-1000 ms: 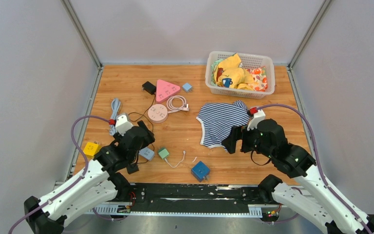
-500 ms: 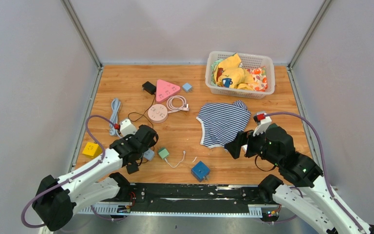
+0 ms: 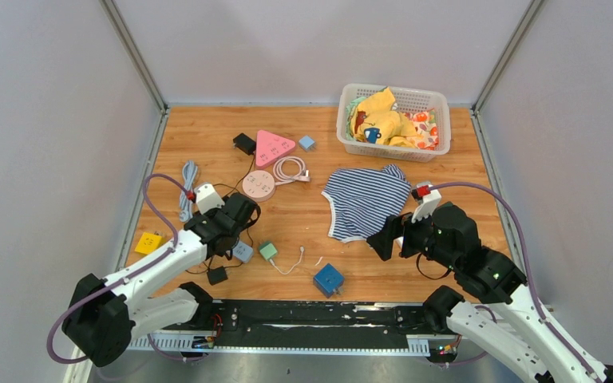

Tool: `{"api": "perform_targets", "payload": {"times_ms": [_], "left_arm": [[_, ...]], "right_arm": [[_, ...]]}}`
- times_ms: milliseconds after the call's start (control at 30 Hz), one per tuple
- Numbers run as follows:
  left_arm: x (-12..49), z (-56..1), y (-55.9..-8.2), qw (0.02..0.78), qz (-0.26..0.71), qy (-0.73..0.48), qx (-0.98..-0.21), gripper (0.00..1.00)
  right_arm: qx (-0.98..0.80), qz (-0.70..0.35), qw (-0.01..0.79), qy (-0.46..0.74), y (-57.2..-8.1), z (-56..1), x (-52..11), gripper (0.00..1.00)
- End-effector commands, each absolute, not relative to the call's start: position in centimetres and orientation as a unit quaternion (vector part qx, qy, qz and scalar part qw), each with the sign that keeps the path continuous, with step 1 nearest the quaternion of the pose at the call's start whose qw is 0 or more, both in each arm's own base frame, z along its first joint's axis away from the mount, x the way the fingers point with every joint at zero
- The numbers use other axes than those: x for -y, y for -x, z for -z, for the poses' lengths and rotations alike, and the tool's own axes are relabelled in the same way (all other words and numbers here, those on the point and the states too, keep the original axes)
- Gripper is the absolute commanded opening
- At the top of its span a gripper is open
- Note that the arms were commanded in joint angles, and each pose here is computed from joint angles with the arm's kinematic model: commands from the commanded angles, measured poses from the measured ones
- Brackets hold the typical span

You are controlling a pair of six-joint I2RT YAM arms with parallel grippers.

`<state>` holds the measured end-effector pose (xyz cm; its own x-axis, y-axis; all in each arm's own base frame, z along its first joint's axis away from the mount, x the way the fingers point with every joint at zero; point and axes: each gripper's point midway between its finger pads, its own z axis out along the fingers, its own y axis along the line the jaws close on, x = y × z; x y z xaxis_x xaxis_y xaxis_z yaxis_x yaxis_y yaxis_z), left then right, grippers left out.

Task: Insert the plug
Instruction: Pick up the plug from the center of the board.

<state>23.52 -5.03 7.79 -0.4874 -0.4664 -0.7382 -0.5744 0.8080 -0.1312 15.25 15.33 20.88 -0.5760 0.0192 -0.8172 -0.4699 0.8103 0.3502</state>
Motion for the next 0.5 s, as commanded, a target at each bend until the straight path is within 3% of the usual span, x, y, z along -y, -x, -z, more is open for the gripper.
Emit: {"api": "perform_targets", "payload": {"times_ms": [0, 233, 467], "left_arm": [[3.4, -8.0, -24.7, 0.419, -0.109, 0.301, -0.85, 0.59], [5.0, -6.5, -26.0, 0.411, -0.074, 0.278, -0.865, 0.53], [4.7, -5.2, -26.1, 0.394, -0.101, 0.264, -0.875, 0.47]], "right_arm": [[-0.837, -0.286, 0.443, 0.148, -14.8, -21.6, -15.6, 0.97], [-0.836, -0.294, 0.443, 0.137, -14.6, -21.5, -15.5, 0.96], [-0.834, -0.302, 0.44, 0.137, -14.3, -21.7, -15.7, 0.95]]}}
